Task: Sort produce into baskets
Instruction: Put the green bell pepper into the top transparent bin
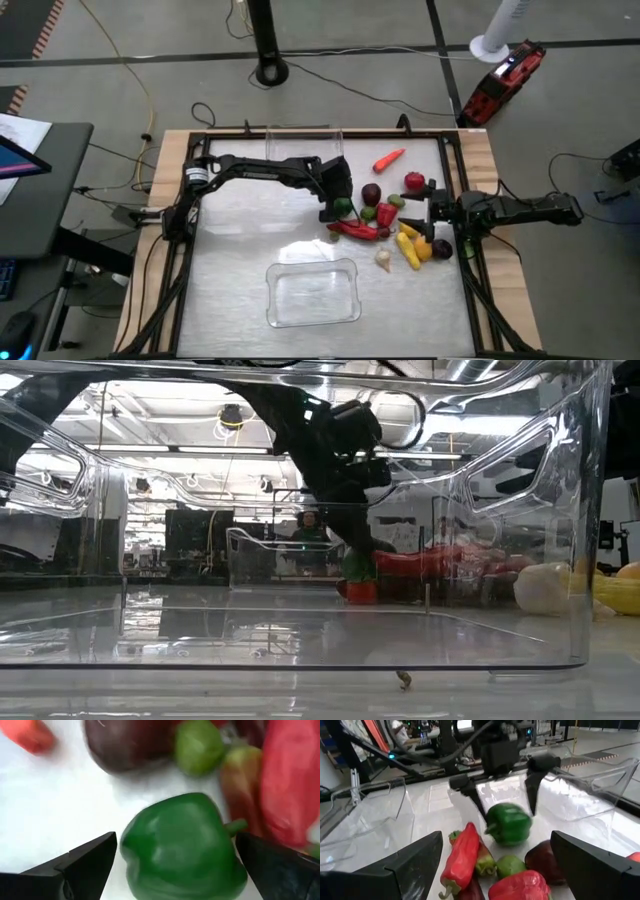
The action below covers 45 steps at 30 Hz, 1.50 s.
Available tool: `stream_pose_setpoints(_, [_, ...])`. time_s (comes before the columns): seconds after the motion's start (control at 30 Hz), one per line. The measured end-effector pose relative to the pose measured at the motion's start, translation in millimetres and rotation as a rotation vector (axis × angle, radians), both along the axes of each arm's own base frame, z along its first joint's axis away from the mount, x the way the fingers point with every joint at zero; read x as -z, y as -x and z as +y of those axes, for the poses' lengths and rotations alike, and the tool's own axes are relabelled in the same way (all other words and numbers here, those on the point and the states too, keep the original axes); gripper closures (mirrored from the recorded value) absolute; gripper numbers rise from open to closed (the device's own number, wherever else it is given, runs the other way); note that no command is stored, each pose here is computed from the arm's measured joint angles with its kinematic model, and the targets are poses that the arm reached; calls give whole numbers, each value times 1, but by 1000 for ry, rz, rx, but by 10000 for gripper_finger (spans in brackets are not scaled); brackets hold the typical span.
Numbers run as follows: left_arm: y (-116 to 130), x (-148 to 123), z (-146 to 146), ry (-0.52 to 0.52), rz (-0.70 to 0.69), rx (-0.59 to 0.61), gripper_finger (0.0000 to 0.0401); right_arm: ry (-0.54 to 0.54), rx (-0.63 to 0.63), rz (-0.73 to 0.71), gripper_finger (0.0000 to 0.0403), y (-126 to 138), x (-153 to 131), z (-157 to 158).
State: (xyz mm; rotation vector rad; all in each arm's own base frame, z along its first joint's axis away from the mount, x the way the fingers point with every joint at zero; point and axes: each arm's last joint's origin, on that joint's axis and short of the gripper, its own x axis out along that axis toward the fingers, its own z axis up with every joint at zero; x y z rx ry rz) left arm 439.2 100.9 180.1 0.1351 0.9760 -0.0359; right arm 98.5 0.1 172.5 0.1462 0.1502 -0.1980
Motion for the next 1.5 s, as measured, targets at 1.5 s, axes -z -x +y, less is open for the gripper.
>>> stream_pose_setpoints(1.5, [75,-101,95,-226,-108,-425,27,23,1,-27,17,-2,-3,0])
